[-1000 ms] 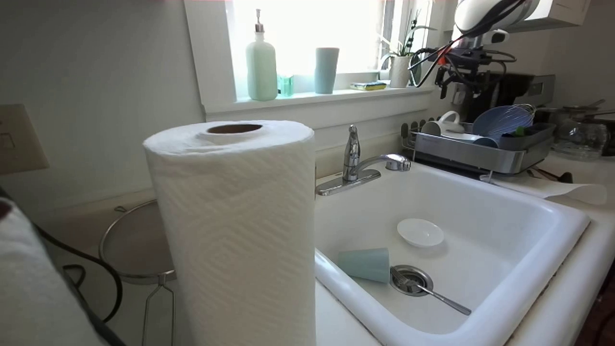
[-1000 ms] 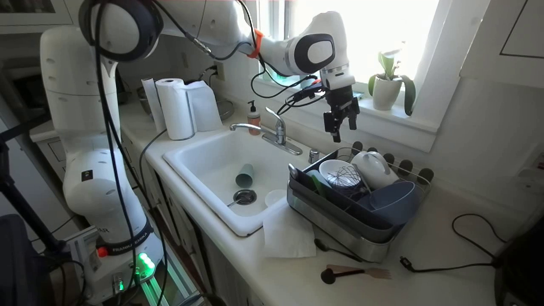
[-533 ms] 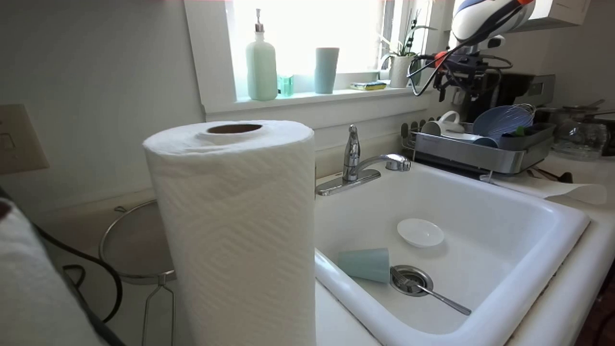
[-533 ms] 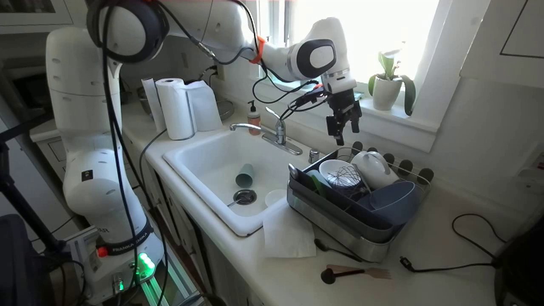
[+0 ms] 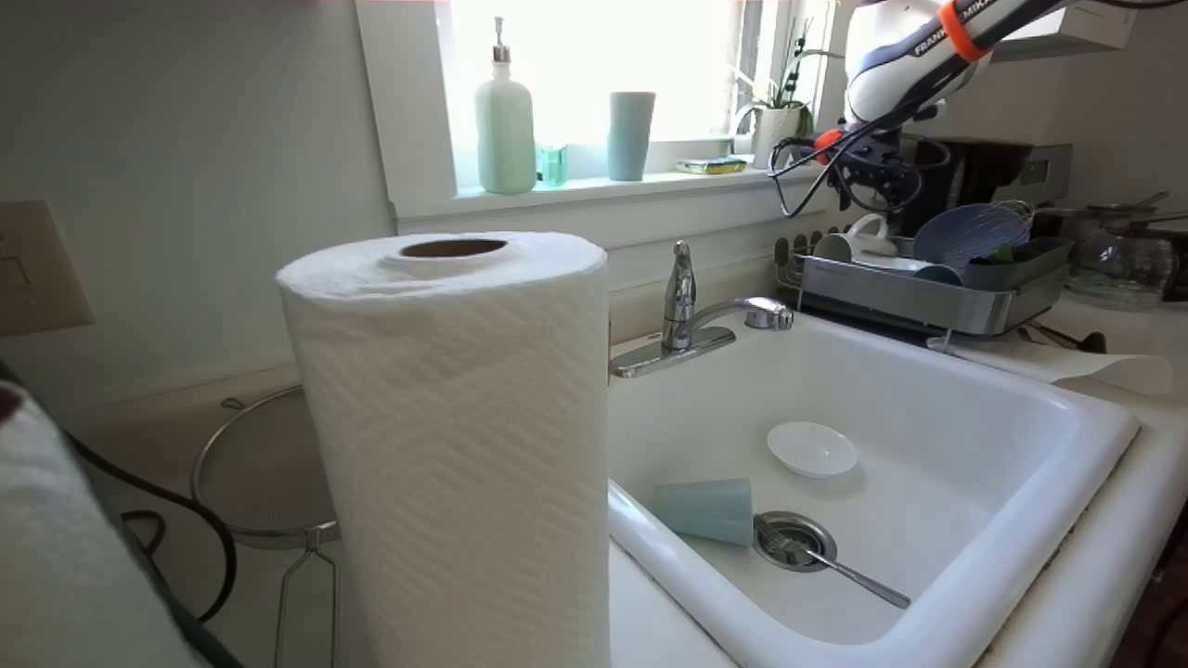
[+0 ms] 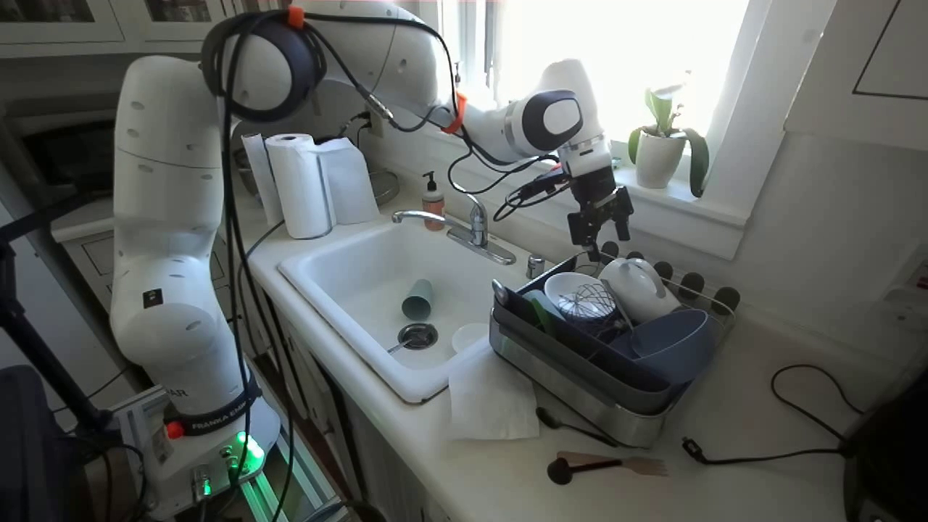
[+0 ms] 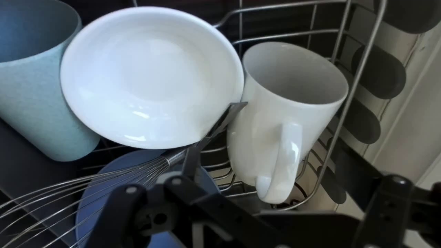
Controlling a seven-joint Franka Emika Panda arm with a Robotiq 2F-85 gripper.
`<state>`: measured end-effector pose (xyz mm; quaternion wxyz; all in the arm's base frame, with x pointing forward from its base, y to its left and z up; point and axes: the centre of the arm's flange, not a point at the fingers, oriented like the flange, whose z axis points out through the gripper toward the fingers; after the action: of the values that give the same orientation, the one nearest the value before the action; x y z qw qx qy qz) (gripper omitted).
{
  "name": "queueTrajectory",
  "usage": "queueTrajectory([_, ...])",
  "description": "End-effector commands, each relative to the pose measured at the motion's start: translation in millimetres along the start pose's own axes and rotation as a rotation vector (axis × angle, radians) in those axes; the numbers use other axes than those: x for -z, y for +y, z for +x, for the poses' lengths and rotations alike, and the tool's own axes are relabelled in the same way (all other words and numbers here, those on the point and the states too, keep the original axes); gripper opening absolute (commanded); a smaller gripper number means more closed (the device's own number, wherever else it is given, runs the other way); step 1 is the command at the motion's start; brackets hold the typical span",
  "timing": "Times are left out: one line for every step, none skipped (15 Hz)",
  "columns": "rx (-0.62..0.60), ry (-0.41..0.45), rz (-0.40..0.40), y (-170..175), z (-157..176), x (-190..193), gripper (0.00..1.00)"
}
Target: Put the white mug in the sink
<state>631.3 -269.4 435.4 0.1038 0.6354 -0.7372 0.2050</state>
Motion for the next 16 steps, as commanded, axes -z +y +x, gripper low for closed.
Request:
queueTrajectory([-0.069,0.059,0.008,-24,0,-12,1.0])
queueTrajectory([-0.078,0.065,0.005,-27,0,-15,1.0])
queueTrajectory([-0.087,0.068,-0.002,-29,0,-18,1.0])
queueTrajectory([-0.095,0.075,-0.001,-32,1,-20,0.95])
queueTrajectory([-0.102,0.081,-0.001,-33,0,-23,0.81])
queueTrajectory([-0.107,0.09,0.001,-35,0,-25,0.71])
queueTrajectory([-0.112,0.092,-0.002,-36,0,-26,0.68])
queueTrajectory([-0.117,0.097,-0.001,-37,0,-28,0.6])
queueTrajectory([-0.122,0.101,-0.003,-38,0,-30,0.53])
queueTrajectory([-0.126,0.103,-0.005,-39,-1,-30,0.47])
queueTrajectory([-0.13,0.104,-0.008,-41,-1,-32,0.42])
queueTrajectory([-0.133,0.106,-0.009,-41,-2,-33,0.37])
queueTrajectory([-0.135,0.106,-0.015,-41,-3,-33,0.27])
queueTrajectory([-0.138,0.109,-0.018,-42,-4,-34,0.2])
queueTrajectory([-0.14,0.111,-0.025,-42,-4,-34,0.1])
queueTrajectory([-0.142,0.113,-0.03,-42,-5,-35,0.08])
